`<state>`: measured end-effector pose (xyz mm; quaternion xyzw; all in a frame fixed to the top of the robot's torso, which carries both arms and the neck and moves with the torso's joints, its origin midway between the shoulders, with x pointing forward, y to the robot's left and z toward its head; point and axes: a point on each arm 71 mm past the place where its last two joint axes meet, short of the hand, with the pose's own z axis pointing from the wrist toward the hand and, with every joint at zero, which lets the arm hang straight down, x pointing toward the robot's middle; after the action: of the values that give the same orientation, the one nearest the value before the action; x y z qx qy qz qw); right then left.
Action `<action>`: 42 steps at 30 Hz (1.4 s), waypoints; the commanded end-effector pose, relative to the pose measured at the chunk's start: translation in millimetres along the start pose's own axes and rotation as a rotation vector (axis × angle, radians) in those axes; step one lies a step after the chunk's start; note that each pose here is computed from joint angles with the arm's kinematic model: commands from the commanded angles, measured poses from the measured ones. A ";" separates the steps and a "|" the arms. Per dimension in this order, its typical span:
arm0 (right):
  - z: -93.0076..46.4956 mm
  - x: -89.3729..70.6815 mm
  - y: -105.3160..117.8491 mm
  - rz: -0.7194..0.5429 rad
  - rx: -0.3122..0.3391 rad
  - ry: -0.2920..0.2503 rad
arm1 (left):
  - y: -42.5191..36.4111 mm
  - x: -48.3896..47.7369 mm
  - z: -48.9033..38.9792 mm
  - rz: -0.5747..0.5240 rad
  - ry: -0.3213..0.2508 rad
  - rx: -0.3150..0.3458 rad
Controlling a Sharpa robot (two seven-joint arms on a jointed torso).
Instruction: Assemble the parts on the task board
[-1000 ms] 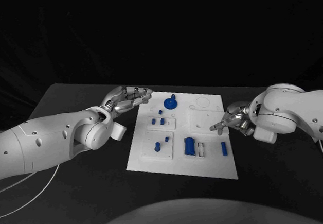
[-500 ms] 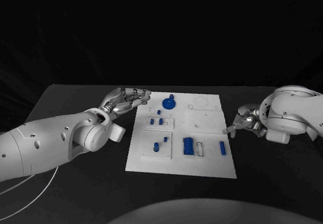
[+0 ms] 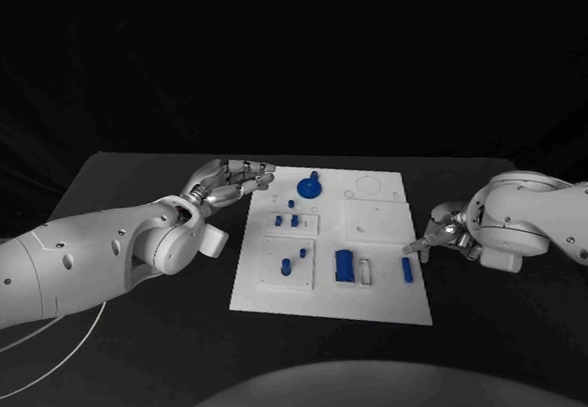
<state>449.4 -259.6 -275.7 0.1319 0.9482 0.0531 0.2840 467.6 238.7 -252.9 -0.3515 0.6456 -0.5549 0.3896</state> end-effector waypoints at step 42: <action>15.6 12.4 19.3 -0.031 0.000 0.054 | 1.7 4.5 0.7 -0.007 0.030 0.000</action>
<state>455.7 -238.2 -287.7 0.1291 0.9517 0.0584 0.2724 466.9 237.4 -255.6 -0.3510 0.6491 -0.5545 0.3849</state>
